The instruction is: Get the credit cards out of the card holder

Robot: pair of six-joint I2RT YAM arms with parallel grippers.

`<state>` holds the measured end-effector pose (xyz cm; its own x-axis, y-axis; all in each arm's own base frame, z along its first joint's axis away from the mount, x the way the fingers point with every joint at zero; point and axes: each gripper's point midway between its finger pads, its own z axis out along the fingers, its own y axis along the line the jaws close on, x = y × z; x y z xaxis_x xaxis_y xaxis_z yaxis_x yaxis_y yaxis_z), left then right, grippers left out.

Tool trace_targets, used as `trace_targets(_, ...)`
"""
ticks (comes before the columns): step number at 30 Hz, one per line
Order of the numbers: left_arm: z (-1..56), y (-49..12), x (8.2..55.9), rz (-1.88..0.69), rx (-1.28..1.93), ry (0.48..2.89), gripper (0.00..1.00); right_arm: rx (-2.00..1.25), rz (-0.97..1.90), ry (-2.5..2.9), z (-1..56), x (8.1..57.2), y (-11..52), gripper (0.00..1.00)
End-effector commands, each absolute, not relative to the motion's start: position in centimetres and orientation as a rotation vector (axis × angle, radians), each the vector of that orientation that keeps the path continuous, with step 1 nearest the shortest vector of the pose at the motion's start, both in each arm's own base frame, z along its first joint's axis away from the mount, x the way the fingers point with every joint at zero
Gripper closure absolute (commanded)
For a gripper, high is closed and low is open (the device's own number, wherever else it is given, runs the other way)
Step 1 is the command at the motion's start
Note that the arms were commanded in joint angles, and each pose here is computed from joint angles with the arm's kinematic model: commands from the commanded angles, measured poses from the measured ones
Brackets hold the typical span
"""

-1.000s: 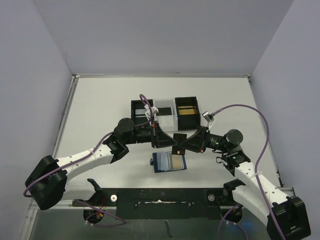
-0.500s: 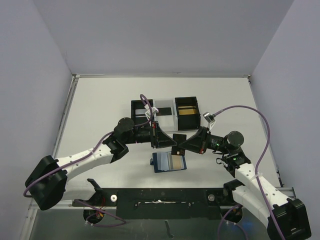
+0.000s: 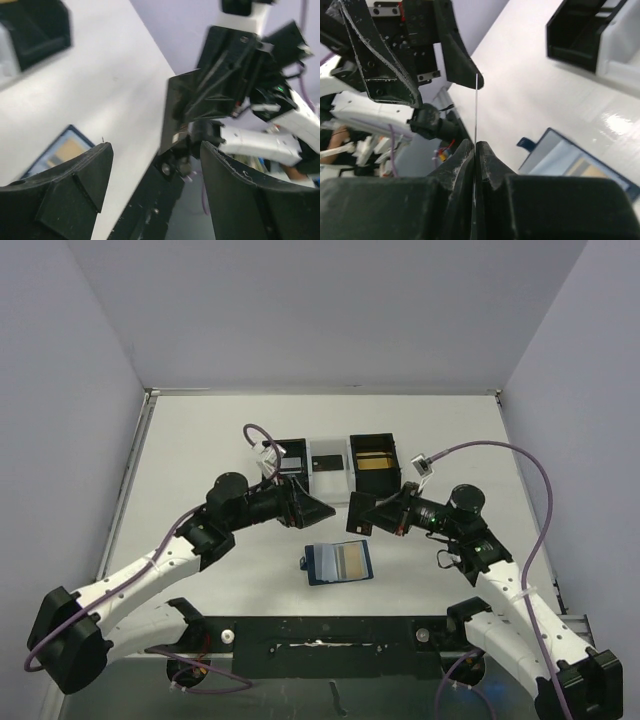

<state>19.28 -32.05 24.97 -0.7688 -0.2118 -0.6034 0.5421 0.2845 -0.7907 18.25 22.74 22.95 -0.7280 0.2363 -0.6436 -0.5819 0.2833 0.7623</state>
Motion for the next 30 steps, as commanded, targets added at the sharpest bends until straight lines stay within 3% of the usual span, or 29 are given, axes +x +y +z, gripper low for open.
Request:
trace_targets(1, 24.2, -27.7, 23.3, -1.173, 0.099, 1.971, 0.31, -0.323, 1.201, 1.882, 23.1, 21.0, 21.1, 1.0)
trace_targets(9, 20.9, -21.0, 26.2, -0.681, -0.004, 2.153, 0.3, -0.498, 0.626, 1.796, 23.6, 25.5, 20.1, 1.0)
trace_targets(14, 20.2, -17.3, 27.6, -0.536, -0.05, 2.17, 0.29, -0.65, 0.337, 1.722, 24.3, 28.7, 20.0, 1.0)
trace_targets(19, 19.8, -14.4, 28.9, -0.377, -0.043, 2.132, 0.29, -0.96, 0.274, 1.633, 24.0, 30.4, 22.9, 1.0)
trace_targets(30, 16.2, -12.2, 29.8, -0.206, -0.047, 2.144, 0.28, -1.21, 0.12, 1.669, 20.2, 36.6, 26.2, 1.0)
